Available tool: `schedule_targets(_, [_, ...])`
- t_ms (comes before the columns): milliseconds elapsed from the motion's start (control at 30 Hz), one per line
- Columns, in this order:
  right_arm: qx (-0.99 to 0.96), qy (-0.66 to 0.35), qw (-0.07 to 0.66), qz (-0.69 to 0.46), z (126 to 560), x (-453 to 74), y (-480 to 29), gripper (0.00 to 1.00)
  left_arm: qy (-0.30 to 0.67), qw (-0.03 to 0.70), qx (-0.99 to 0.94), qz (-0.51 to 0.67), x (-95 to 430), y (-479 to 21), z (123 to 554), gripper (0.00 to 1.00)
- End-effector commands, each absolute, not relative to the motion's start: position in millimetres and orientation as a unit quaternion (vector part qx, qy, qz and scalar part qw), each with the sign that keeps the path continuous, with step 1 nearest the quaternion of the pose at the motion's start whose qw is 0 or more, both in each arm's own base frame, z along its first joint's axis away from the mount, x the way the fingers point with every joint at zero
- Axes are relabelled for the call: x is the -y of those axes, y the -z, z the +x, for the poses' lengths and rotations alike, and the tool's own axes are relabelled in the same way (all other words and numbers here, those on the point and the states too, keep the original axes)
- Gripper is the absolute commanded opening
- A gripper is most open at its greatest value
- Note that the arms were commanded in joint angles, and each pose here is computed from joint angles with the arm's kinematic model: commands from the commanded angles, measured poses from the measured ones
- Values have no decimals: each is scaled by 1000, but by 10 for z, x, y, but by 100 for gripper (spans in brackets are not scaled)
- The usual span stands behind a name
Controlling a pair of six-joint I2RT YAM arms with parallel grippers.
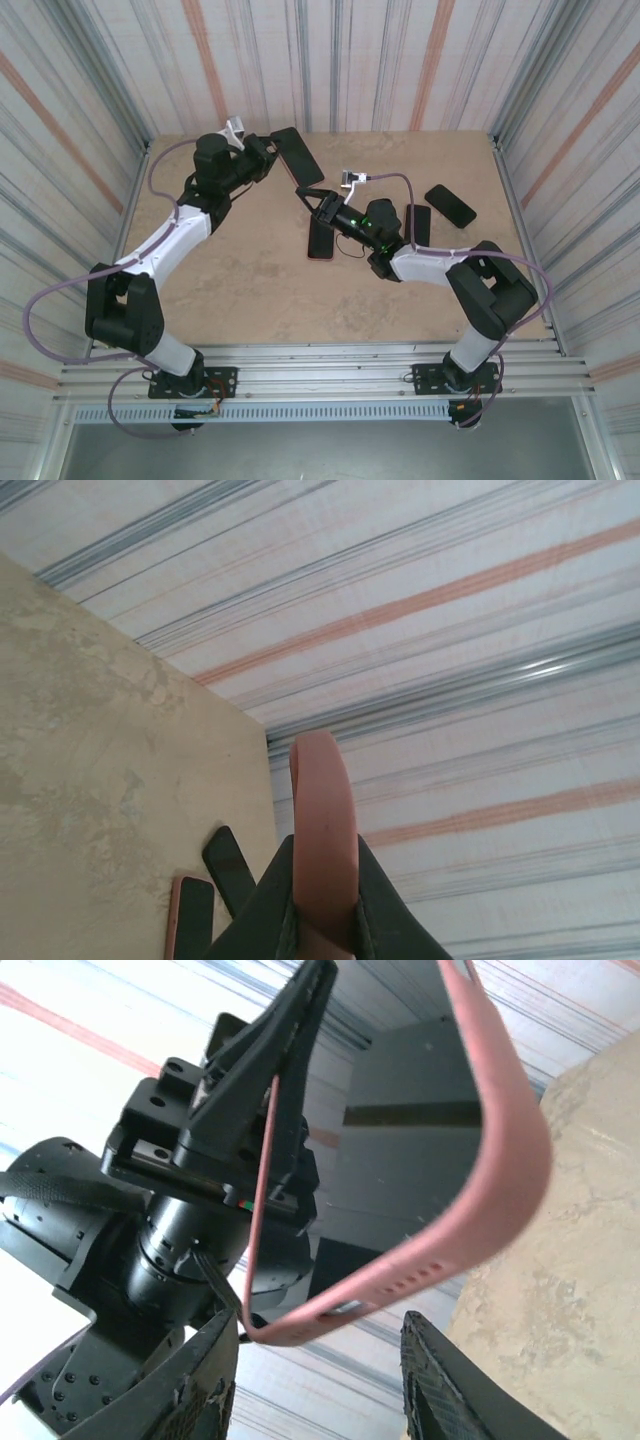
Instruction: Take the phone out of the phone case
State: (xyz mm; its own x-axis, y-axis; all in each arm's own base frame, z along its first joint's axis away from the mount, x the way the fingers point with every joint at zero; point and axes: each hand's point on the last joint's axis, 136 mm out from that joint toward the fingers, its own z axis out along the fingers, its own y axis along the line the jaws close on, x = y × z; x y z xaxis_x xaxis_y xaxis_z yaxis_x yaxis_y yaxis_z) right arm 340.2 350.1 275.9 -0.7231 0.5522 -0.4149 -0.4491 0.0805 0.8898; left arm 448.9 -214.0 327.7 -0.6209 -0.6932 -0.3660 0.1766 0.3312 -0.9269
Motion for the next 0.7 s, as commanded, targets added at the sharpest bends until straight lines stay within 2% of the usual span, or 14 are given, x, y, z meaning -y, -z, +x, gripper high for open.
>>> schedule_targets(0, [-602, -700, 383, 33, 3388, -3527, -2958, 43, 572, 433, -673, -180, 2075, -3690, 4396, 0])
schedule_targets(300, [-594, -710, 374, 52, 3470, -3541, -2978, 30, 584, 428, -667, -175, 2108, -3707, 4394, 0])
schedule_targets(533, [-580, -723, 372, 53, 3512, -3544, -3032, 27, 589, 427, -665, -173, 2120, -3702, 4390, 0])
schedule_targets(667, [-581, -725, 367, 52, 3529, -3556, -3027, 21, 596, 426, -658, -171, 2126, -3739, 4394, 0])
